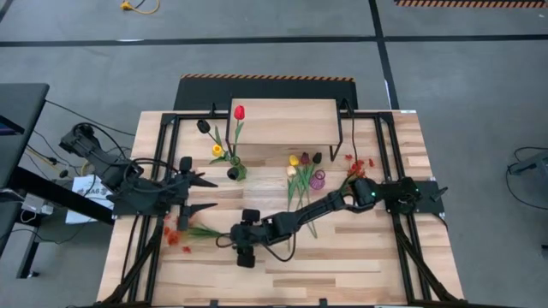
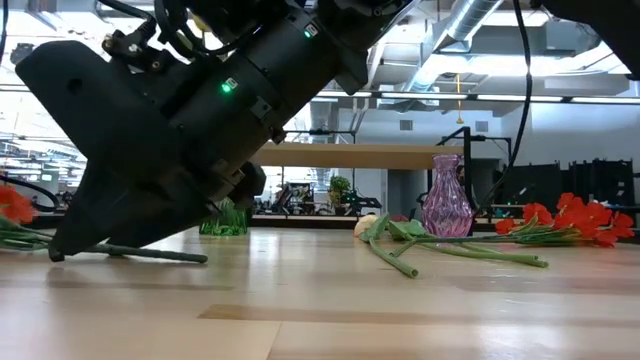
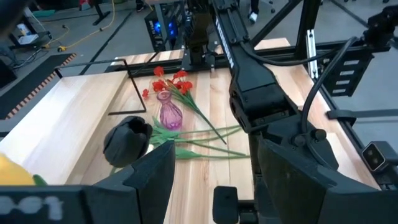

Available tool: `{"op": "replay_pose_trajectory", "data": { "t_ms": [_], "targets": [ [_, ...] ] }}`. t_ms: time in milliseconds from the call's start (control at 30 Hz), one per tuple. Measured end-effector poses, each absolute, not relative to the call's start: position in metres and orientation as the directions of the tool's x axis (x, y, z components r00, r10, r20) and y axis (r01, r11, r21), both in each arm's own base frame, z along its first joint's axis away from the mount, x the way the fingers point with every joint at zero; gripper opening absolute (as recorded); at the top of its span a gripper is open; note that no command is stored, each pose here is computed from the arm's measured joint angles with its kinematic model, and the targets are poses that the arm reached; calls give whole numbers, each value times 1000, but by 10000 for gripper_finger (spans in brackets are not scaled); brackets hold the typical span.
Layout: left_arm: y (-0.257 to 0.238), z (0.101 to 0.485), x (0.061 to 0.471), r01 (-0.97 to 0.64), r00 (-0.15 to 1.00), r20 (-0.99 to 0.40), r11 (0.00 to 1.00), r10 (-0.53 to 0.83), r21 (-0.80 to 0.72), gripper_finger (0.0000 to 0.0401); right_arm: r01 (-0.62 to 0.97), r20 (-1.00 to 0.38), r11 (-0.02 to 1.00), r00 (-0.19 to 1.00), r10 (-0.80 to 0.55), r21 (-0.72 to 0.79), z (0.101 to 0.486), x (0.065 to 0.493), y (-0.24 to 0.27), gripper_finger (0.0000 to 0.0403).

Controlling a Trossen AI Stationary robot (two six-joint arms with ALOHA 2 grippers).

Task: Pick and place flowers into a vace then onto a shelf
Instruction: Put the left orange flowers into the green vase

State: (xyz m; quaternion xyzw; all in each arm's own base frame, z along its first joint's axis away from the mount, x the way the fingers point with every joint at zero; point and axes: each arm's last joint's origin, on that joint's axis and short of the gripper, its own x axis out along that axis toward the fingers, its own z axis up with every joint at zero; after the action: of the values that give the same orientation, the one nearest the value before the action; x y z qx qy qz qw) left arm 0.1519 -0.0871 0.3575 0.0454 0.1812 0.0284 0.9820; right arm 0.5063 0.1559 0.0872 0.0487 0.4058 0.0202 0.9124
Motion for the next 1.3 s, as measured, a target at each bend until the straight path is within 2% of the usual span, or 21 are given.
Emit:
{"op": "replay_pose_trajectory", "data": {
  "t_ms": [300, 533, 767, 933, 1133, 1300],
  "targets": [
    [-89, 355, 155, -46, 929, -361, 993, 84, 112, 220, 34, -743, 996, 668, 42, 87, 85, 506, 152, 130],
    [-89, 355, 155, -48, 929, -361, 993, 85, 112, 220, 104, -764, 986, 645, 31, 128, 84, 507, 141, 16],
    [-89, 355, 155, -49, 929, -360, 993, 85, 107, 220, 135, -779, 981, 626, 22, 136, 84, 505, 141, 6],
    [-89, 355, 155, -49, 929, -361, 993, 85, 106, 220, 137, -816, 986, 578, -5, 91, 98, 495, 147, 3],
    [-89, 355, 155, -49, 929, -361, 993, 85, 106, 220, 132, -853, 989, 506, -131, -74, 120, 470, 166, 2],
    [-89, 355, 155, -49, 929, -361, 993, 85, 105, 220, 115, -834, 982, 519, -190, -152, 148, 452, 185, 1]
  ]
}}
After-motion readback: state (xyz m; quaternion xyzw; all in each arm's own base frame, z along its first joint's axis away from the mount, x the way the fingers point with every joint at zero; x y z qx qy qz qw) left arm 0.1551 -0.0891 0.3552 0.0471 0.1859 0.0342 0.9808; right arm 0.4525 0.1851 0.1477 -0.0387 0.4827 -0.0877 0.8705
